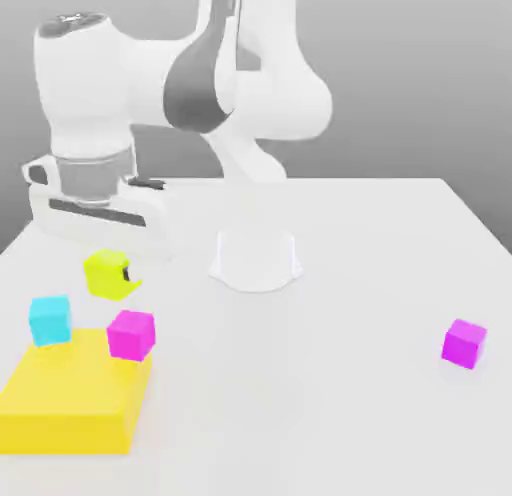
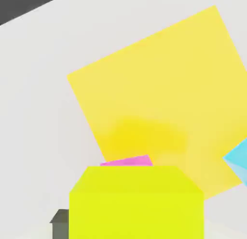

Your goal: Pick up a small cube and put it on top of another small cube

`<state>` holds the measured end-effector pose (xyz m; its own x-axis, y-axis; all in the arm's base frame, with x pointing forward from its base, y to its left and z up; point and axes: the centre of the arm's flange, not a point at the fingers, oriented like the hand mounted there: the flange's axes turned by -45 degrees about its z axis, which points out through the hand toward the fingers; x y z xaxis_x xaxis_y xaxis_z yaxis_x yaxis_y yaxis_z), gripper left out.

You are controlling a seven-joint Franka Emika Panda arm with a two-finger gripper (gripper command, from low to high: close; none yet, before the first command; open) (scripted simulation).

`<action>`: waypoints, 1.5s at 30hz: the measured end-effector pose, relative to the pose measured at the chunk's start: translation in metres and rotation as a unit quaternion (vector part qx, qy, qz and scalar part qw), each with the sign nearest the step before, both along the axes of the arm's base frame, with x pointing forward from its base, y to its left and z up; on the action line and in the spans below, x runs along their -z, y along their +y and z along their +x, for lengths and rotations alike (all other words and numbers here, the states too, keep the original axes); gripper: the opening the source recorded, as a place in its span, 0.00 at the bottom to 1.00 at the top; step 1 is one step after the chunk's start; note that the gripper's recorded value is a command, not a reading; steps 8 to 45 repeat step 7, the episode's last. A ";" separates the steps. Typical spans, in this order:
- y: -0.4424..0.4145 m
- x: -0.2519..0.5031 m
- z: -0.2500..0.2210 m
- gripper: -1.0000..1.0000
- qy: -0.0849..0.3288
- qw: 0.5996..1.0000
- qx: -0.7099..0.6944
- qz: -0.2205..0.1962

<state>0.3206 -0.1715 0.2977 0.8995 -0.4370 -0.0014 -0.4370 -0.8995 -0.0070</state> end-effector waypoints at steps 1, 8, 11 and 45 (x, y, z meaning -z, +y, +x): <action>0.000 0.010 0.000 0.00 0.000 1.000 0.000 -0.001; 0.001 0.043 -0.002 1.00 0.000 1.000 0.001 -0.002; 0.001 0.043 -0.002 1.00 0.000 1.000 0.001 -0.002; 0.001 0.043 -0.002 1.00 0.000 1.000 0.001 -0.002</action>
